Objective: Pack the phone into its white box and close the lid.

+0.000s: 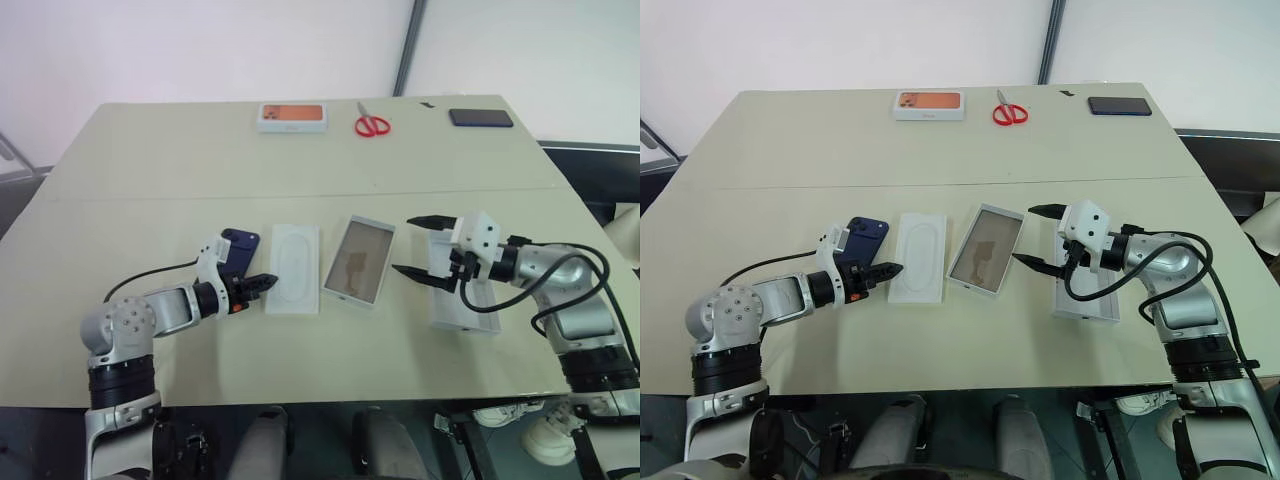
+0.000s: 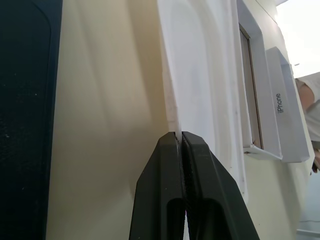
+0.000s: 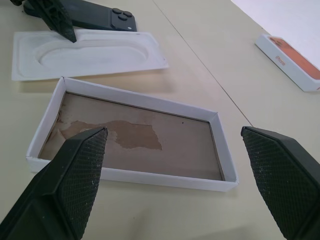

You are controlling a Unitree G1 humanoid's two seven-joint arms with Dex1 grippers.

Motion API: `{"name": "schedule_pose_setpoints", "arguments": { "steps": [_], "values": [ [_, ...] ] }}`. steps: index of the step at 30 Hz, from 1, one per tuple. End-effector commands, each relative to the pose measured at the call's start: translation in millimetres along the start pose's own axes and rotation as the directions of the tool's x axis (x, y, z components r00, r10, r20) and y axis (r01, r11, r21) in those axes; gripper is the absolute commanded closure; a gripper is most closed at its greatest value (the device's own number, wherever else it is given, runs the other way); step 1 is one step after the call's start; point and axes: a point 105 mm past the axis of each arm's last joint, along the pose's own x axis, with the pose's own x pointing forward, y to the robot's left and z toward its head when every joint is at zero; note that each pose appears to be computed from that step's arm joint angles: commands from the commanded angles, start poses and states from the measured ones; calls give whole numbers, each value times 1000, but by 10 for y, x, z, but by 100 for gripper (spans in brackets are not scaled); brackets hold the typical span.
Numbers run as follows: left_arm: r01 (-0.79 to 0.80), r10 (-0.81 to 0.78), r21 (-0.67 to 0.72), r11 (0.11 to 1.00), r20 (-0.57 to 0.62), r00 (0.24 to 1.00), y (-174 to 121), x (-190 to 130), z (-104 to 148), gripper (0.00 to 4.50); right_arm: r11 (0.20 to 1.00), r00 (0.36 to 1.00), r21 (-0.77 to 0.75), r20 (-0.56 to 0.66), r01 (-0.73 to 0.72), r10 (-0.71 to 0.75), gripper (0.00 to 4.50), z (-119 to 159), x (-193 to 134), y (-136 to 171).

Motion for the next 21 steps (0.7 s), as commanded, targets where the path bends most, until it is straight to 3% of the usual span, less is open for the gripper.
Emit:
{"name": "schedule_pose_setpoints", "arguments": {
  "steps": [1,6,15,21],
  "values": [
    [-10,10,-10,1000,-1,1000,27,-30,1,445,999,999,-43,35,12,-10,0,140,-1,-41],
    [12,-11,-14,1000,41,999,-16,-84,118,445,1000,998,-15,50,-26,26,0,158,23,36],
    [44,-46,20,999,110,993,-102,-239,452,445,975,987,166,81,-150,139,0,227,366,527],
    [40,-44,37,999,105,993,-89,-218,444,445,965,985,200,-5,-168,173,0,123,631,779]
  ]
}}
